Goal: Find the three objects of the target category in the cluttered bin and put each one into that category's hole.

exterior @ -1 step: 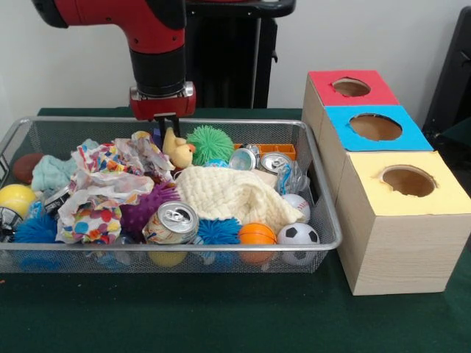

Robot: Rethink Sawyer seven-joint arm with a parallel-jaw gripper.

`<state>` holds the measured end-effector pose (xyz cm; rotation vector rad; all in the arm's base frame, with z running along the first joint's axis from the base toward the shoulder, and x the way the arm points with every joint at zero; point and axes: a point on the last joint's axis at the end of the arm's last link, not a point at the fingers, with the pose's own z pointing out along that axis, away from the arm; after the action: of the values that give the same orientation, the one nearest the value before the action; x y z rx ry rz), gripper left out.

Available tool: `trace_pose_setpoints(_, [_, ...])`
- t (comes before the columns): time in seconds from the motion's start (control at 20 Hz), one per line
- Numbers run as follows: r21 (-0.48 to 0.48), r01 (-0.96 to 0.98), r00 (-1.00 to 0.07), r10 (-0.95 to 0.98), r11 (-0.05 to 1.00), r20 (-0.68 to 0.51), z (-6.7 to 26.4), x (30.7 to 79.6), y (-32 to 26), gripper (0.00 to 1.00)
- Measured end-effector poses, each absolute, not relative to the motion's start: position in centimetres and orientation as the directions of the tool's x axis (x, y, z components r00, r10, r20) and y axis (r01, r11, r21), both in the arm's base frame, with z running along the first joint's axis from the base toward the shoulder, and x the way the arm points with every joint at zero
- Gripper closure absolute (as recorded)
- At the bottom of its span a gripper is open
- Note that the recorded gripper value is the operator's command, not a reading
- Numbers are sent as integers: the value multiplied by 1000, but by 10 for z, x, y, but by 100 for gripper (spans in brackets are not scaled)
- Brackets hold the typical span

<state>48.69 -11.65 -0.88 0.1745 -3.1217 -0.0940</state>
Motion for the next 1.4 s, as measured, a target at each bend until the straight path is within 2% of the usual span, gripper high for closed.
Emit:
trace_pose_setpoints(0.6, [29, -151, -988, -151, 988, -11, 8, 496, -107, 100])
trace_pose_setpoints(0.9, [-30, -140, -989, -141, 990, -37, 75, 509, -91, 100])
trace_pose_setpoints(1.15, [-56, -130, -991, -132, 990, -30, 113, 516, -74, 100])
trace_pose_setpoints(1.4, [-67, -153, -987, -156, 986, -34, 128, 517, -50, 100])
